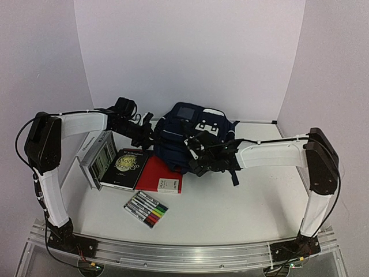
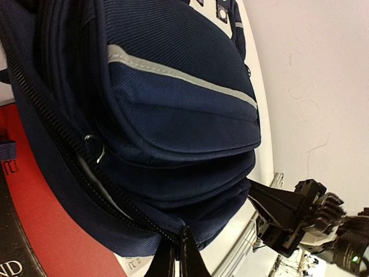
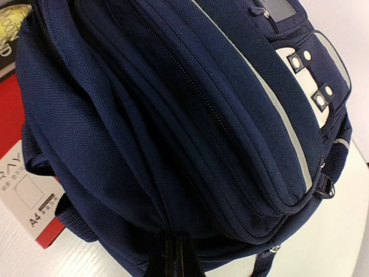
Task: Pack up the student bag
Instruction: Unzip the student bag at the center of the board.
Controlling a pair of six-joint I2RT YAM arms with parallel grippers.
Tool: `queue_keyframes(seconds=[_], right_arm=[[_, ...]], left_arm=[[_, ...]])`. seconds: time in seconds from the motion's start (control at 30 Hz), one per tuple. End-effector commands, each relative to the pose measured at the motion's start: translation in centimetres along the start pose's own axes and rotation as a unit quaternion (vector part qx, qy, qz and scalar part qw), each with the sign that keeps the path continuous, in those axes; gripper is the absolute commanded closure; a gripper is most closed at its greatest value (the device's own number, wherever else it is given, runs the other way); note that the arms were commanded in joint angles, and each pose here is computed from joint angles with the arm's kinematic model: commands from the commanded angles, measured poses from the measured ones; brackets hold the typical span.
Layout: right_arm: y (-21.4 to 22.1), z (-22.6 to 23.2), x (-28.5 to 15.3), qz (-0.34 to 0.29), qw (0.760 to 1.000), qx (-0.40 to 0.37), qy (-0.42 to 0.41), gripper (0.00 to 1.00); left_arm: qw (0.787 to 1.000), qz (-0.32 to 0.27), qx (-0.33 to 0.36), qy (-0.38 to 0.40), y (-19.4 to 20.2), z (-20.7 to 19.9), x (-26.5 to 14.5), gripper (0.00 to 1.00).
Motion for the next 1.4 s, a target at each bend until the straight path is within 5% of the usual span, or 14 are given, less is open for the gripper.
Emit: queue_keyframes(seconds=[0.0,0.27,0.43,0.6,0.7,0.87,0.97,1.37], right_arm=[[0.1,0.5,-4.8,0.001,0.992,0.082,-0.096,1.00],[1.4,5.2,-9.9,0.030,0.961,0.133,-0.241,1.00],[-0.3,6.8,-9.4,0.016,0.959,0.168,-0.227,1.00],[-2.4,7.2,-7.0,-0.005,0.963,0.205,-0.174,0.99],[-2.7,7.2,-7.0,-0.011,0.968,0.185,-0.167,0.68],[0.0,4.6,-6.9,0.010,0.990,0.123,-0.072,0.24],[2.2,4.2,-6.1,0.042,0.996,0.072,-0.043,0.08],[7.1,3.0,-1.8,0.085,0.991,-0.008,0.103,0.04]], left_arm=[[0.999,-0.027,0.022,0.032,-1.9,-0.7,0.4,0.99],[0.998,-0.006,0.043,0.049,-2.1,-1.1,4.2,0.99],[0.997,-0.024,0.054,0.046,-3.3,-0.5,5.3,0.94],[0.996,-0.060,0.059,0.006,-4.2,-0.8,4.0,0.58],[0.995,-0.078,0.057,-0.024,-3.4,-1.1,2.1,0.37],[0.997,-0.069,0.010,-0.029,0.3,-0.8,0.7,0.27],[0.999,-0.049,-0.020,-0.006,2.7,-1.0,1.6,0.24],[0.998,-0.015,-0.064,0.026,6.8,-2.0,6.3,0.24]])
Point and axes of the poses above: each gripper's point midway between its finger pads, its own x axis out along the fingers, its own z axis along the line the jaws close on, y = z × x, the point moved 6 cm from there along -x, back along the fingers, and after that the axes turned 4 degrees about x, right-handed, at the moved point
